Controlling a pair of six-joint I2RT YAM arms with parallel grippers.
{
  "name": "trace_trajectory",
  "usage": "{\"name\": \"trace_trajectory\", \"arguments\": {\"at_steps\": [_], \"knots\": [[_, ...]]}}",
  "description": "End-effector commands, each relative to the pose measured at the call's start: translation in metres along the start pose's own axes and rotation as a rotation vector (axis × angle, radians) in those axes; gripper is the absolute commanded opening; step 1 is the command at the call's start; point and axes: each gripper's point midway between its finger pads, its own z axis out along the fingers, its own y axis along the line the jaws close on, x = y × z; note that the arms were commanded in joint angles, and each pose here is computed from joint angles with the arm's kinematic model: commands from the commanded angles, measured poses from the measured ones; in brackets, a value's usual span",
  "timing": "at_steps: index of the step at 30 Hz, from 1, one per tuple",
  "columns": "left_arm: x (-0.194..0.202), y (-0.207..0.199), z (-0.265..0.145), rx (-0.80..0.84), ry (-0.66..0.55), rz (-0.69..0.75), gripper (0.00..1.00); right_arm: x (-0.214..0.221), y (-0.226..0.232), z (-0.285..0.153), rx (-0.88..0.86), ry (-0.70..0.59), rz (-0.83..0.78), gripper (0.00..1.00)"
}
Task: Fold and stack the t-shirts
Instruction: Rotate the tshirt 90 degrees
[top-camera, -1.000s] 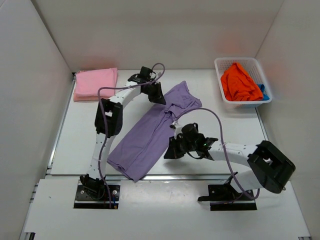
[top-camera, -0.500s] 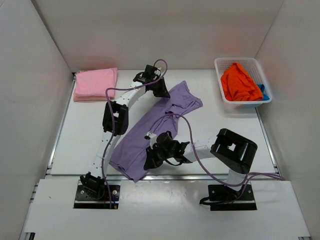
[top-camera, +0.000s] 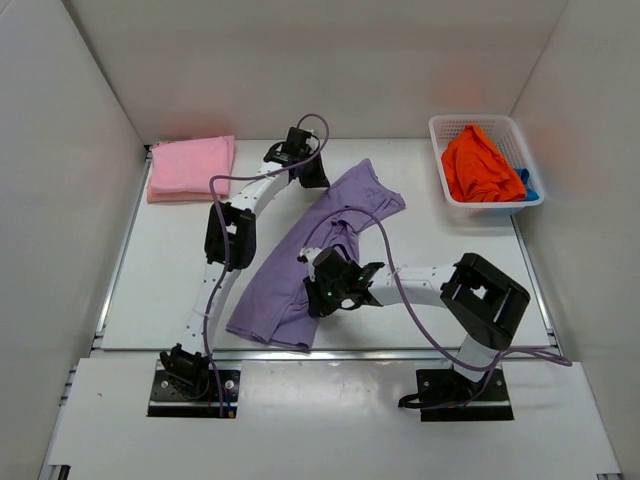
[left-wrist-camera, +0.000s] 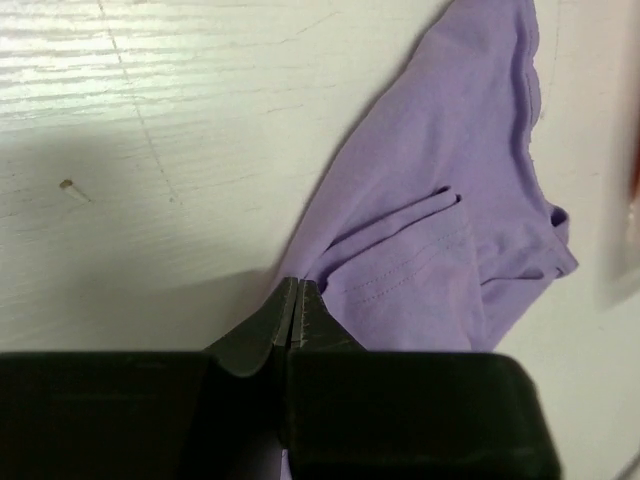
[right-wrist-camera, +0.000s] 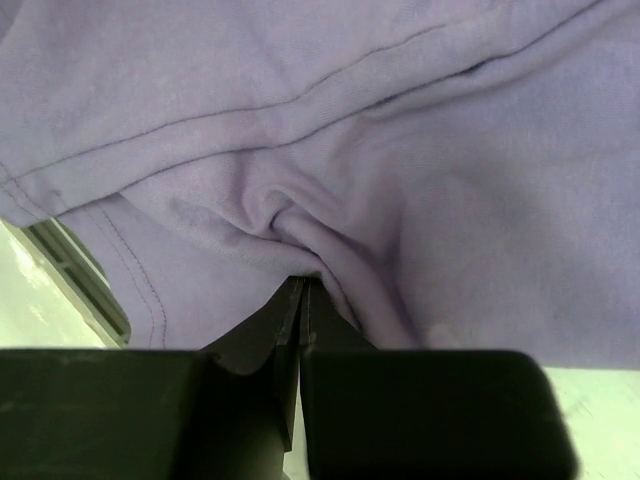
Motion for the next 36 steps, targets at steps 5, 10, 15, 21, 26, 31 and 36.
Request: {"name": "trace_trajectory", "arguments": {"at_steps": [5, 10, 15, 21, 26, 31, 36], "knots": [[-0.001, -0.007, -0.002, -0.17, -0.072, 0.216, 0.0, 0.044, -0.036, -0.018, 0.134, 0.142, -0.047, 0.0], [0.002, 0.003, -0.004, -0.289, -0.079, 0.332, 0.0, 0.044, -0.039, -0.026, 0.14, 0.146, -0.045, 0.0], [0.002, 0.04, -0.012, -0.431, -0.059, 0.351, 0.0, 0.038, -0.041, -0.035, 0.143, 0.123, -0.039, 0.0], [-0.008, 0.088, -0.022, -0.422, -0.004, 0.187, 0.0, 0.038, -0.043, -0.04, 0.125, 0.119, -0.027, 0.0], [-0.007, 0.095, -0.031, -0.478, -0.006, 0.181, 0.0, 0.046, -0.042, -0.042, 0.12, 0.141, -0.028, 0.0], [0.0, 0.107, -0.038, -0.537, 0.017, 0.133, 0.0, 0.063, -0.047, -0.05, 0.126, 0.167, 0.001, 0.0], [0.008, 0.121, -0.045, -0.578, 0.048, 0.062, 0.0, 0.066, -0.055, -0.06, 0.131, 0.151, 0.038, 0.0]]}}
